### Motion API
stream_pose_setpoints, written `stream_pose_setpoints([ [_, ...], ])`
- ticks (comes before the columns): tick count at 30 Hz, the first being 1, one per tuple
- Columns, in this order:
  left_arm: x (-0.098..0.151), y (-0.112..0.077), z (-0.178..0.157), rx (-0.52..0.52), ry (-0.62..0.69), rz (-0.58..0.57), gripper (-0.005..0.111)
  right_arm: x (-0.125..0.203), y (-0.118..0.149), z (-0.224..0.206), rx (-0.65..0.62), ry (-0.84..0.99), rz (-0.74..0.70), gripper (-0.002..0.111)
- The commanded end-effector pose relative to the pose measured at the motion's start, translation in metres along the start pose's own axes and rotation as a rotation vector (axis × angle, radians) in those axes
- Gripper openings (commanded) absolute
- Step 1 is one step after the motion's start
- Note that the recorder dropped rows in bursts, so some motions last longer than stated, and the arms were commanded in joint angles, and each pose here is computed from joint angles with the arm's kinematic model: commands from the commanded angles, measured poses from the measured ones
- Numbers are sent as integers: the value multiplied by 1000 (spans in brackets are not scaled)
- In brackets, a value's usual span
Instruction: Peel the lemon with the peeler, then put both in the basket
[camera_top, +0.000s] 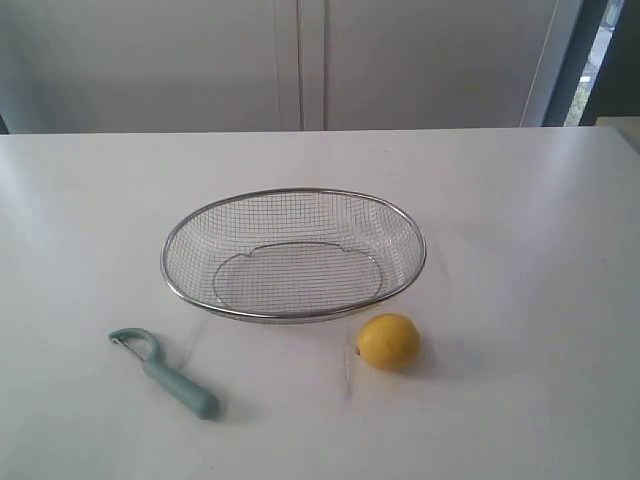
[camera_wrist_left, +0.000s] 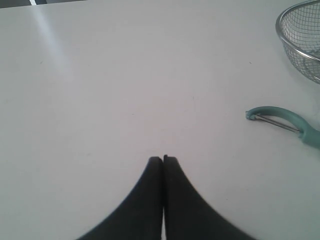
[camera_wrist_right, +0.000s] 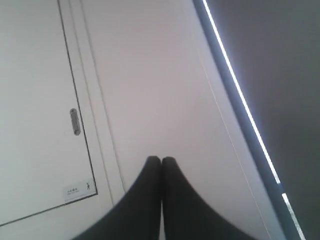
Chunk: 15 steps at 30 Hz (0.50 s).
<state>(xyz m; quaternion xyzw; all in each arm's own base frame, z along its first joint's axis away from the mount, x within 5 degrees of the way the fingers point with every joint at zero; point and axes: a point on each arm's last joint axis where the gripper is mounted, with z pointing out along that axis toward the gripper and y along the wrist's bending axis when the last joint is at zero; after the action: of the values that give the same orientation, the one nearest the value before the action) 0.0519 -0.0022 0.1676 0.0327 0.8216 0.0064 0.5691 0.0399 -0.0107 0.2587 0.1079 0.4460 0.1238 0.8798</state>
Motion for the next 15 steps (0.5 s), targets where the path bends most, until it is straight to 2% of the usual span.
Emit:
stream_pose_setpoints([
  [1,1,0,0,6,2,3,0,-1,-5,-1,59,-22,86,0],
  [6,1,0,0,6,2,3,0,-8,-6,-1,63,-93,86,0],
  [15,1,0,0,6,2,3,0,-13,-5,0,60,-114,90,0],
])
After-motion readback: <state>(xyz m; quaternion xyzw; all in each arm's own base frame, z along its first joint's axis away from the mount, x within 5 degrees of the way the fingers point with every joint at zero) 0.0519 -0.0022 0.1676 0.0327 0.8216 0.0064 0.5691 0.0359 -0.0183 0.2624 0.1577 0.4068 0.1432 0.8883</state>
